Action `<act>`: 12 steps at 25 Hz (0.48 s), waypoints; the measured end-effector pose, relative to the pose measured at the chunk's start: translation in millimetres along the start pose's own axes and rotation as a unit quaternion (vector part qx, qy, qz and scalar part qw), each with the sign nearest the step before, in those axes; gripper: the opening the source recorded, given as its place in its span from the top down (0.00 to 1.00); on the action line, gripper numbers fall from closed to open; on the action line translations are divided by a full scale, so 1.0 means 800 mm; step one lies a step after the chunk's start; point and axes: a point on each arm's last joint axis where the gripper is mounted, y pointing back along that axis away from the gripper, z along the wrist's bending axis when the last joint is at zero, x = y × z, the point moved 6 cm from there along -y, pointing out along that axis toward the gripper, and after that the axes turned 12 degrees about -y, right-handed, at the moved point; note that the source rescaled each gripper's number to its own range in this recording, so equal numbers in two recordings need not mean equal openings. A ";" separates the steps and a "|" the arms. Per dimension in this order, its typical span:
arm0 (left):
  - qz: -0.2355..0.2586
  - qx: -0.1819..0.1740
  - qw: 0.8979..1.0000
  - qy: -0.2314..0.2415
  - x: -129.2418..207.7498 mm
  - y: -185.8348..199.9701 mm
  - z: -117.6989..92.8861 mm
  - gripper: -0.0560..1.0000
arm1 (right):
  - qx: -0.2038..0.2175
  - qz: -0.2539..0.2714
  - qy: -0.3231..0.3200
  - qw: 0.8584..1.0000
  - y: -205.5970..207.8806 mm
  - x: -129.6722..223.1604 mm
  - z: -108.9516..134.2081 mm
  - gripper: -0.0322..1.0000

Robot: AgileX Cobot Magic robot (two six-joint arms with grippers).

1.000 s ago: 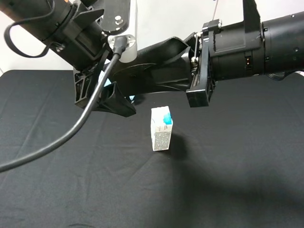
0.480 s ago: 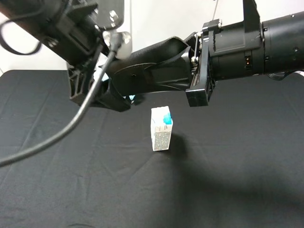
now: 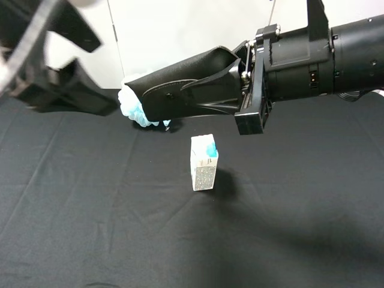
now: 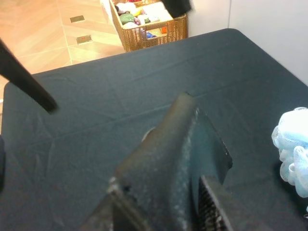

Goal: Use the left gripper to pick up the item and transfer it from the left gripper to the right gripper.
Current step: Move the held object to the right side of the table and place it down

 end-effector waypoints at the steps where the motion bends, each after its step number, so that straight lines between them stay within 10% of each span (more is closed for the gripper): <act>1: 0.008 -0.003 1.000 0.009 0.005 0.007 -0.002 0.07 | 0.000 0.000 0.000 1.000 0.000 0.000 0.000 0.96; 12: 0.065 -0.070 0.984 0.151 0.053 0.078 -0.014 0.07 | 0.001 0.000 0.000 1.000 0.000 0.000 0.000 0.96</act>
